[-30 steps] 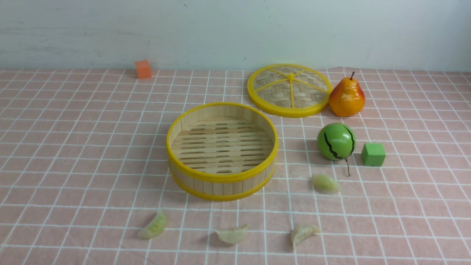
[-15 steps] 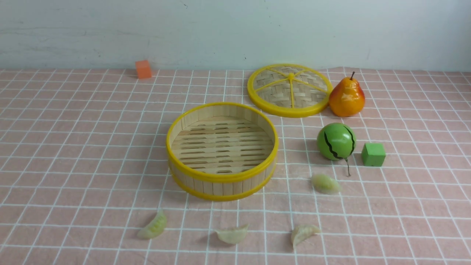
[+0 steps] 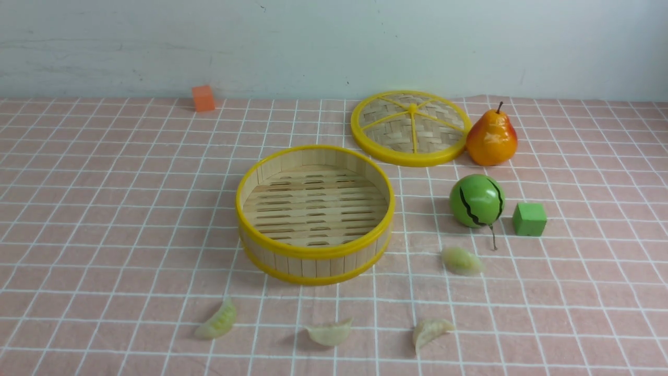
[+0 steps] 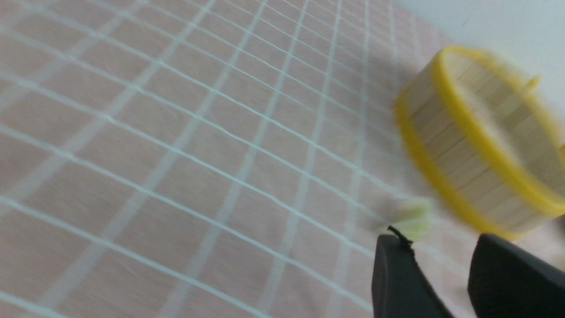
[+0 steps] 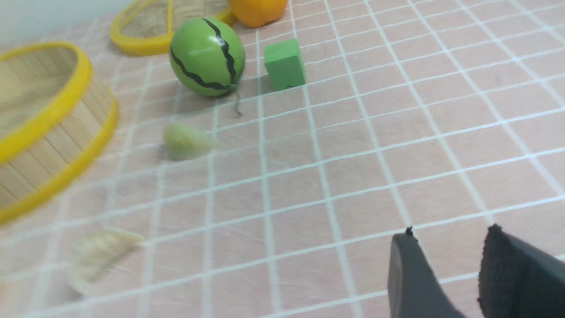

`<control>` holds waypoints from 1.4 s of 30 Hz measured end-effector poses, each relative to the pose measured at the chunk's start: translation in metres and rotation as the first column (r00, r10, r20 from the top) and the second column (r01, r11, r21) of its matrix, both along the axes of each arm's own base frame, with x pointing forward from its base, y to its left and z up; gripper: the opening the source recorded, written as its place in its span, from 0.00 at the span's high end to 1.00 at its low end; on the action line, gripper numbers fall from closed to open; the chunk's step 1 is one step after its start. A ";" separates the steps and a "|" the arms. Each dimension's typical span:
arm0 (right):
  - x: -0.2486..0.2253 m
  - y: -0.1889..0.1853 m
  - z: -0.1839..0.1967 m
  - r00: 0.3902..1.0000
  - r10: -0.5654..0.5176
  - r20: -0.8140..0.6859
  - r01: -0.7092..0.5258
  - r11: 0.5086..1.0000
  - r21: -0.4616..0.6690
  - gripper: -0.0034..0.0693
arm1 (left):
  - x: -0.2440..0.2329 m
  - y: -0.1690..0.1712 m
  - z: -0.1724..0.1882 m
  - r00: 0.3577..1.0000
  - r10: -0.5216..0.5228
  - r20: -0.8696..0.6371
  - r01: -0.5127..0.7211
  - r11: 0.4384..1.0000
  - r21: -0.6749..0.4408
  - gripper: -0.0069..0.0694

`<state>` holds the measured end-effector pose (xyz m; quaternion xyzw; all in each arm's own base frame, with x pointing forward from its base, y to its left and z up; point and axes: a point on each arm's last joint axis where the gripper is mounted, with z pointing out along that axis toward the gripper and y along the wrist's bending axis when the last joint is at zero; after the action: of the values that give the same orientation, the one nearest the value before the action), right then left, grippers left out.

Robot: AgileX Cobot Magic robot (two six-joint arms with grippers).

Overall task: Put the dumplings into the steamer on the table with the pink tablecloth.
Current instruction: 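Reach for and grasp a dumpling on the table with the left gripper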

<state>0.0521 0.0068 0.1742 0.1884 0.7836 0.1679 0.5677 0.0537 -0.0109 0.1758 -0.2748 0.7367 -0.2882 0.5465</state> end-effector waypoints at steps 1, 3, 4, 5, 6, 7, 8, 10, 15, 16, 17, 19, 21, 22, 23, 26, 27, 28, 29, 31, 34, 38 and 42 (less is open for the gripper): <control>0.000 0.006 0.001 1.000 -0.009 -0.009 0.011 0.967 0.254 0.62 | 0.000 -0.005 0.003 1.000 0.020 -0.018 -0.025 0.942 -0.334 0.60; 0.000 0.012 0.002 0.999 -0.007 -0.033 0.023 0.865 0.502 0.62 | 0.000 -0.008 0.007 0.999 0.024 -0.043 -0.045 0.819 -0.573 0.60; -0.001 0.015 0.003 0.999 -0.002 -0.046 0.029 0.799 0.601 0.62 | 0.000 -0.009 0.008 0.998 0.025 -0.052 -0.052 0.769 -0.637 0.60; -0.001 0.019 0.004 0.998 0.010 -0.059 0.036 0.698 0.716 0.62 | 0.000 -0.010 0.009 0.998 0.020 -0.061 -0.058 0.695 -0.716 0.60; -0.001 0.021 0.005 0.998 0.019 -0.061 0.034 0.650 0.759 0.62 | 0.000 -0.011 0.010 0.998 0.015 -0.067 -0.061 0.657 -0.751 0.60; -0.001 0.021 0.006 0.998 0.021 -0.059 0.032 0.639 0.769 0.62 | 0.000 -0.011 0.010 0.998 0.013 -0.069 -0.061 0.647 -0.760 0.60; -0.001 0.022 0.006 0.998 0.027 -0.057 0.026 0.643 0.765 0.62 | 0.000 -0.011 0.010 0.997 0.012 -0.071 -0.062 0.635 -0.770 0.60; -0.001 0.022 0.005 0.998 0.040 -0.052 0.011 0.685 0.728 0.62 | 0.000 -0.012 0.010 0.997 0.009 -0.074 -0.063 0.625 -0.778 0.60; -0.001 0.020 0.003 0.998 0.056 -0.021 -0.034 0.818 0.574 0.62 | -0.003 -0.017 0.007 0.993 -0.057 -0.107 -0.044 0.656 -0.753 0.60; -0.001 0.019 0.003 0.998 0.061 -0.014 -0.043 0.832 0.552 0.62 | -0.004 -0.019 0.008 0.991 -0.085 -0.106 -0.017 0.692 -0.722 0.60; -0.001 0.020 0.003 0.998 0.067 -0.008 -0.052 0.846 0.531 0.62 | -0.006 -0.022 0.011 0.989 -0.113 -0.092 0.020 0.734 -0.679 0.60; -0.001 0.020 0.004 0.997 0.081 0.003 -0.072 0.866 0.495 0.62 | -0.010 -0.025 0.027 0.983 -0.178 -0.035 0.128 0.821 -0.557 0.60; -0.002 0.021 0.009 0.994 0.103 0.033 -0.107 0.887 0.449 0.62 | -0.017 -0.028 0.056 0.969 -0.238 0.071 0.247 0.898 -0.365 0.61; -0.002 0.021 0.017 0.991 0.113 0.067 -0.131 0.901 0.413 0.63 | -0.022 -0.028 0.072 0.957 -0.264 0.123 0.288 0.923 -0.256 0.62; -0.003 0.021 0.026 0.988 0.120 0.101 -0.149 0.914 0.376 0.64 | -0.029 -0.029 0.091 0.941 -0.294 0.166 0.317 0.939 -0.134 0.66; -0.003 0.020 0.048 0.979 0.135 0.152 -0.175 0.941 0.290 0.75 | -0.033 -0.028 0.123 0.934 -0.337 0.120 0.329 0.941 0.084 0.76; 0.000 0.020 0.059 0.977 0.144 0.155 -0.180 0.952 0.247 0.82 | -0.030 -0.025 0.135 0.941 -0.336 0.041 0.323 0.927 0.190 0.82; 0.003 0.019 0.067 0.977 0.151 0.151 -0.182 0.959 0.219 0.87 | -0.028 -0.023 0.143 0.944 -0.331 -0.017 0.325 0.914 0.244 0.85; 0.004 0.019 0.069 0.977 0.153 0.149 -0.183 0.961 0.210 0.90 | -0.026 -0.021 0.146 0.945 -0.325 -0.046 0.325 0.907 0.269 0.88; 0.014 0.018 0.090 0.975 0.180 0.129 -0.197 0.971 0.133 0.96 | -0.019 -0.015 0.162 0.945 -0.287 -0.159 0.326 0.873 0.362 0.93; 0.046 0.018 0.122 0.965 0.261 0.032 -0.259 0.965 -0.044 0.98 | -0.004 -0.005 0.188 0.920 -0.229 -0.318 0.363 0.803 0.472 0.93; 0.074 0.031 0.135 0.903 0.419 -0.097 -0.428 0.899 -0.095 0.98 | 0.013 -0.004 0.198 0.848 -0.235 -0.474 0.480 0.721 0.501 0.93; 0.107 0.065 0.129 0.643 0.665 -0.380 -0.729 0.683 -0.040 0.98 | 0.058 -0.019 0.192 0.730 -0.233 -0.642 0.614 0.636 0.467 0.93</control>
<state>0.1589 0.0721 0.3028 -0.1583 0.8917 0.2645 0.3315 0.1116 -0.0297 0.3675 0.0557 0.9525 -0.0510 0.2951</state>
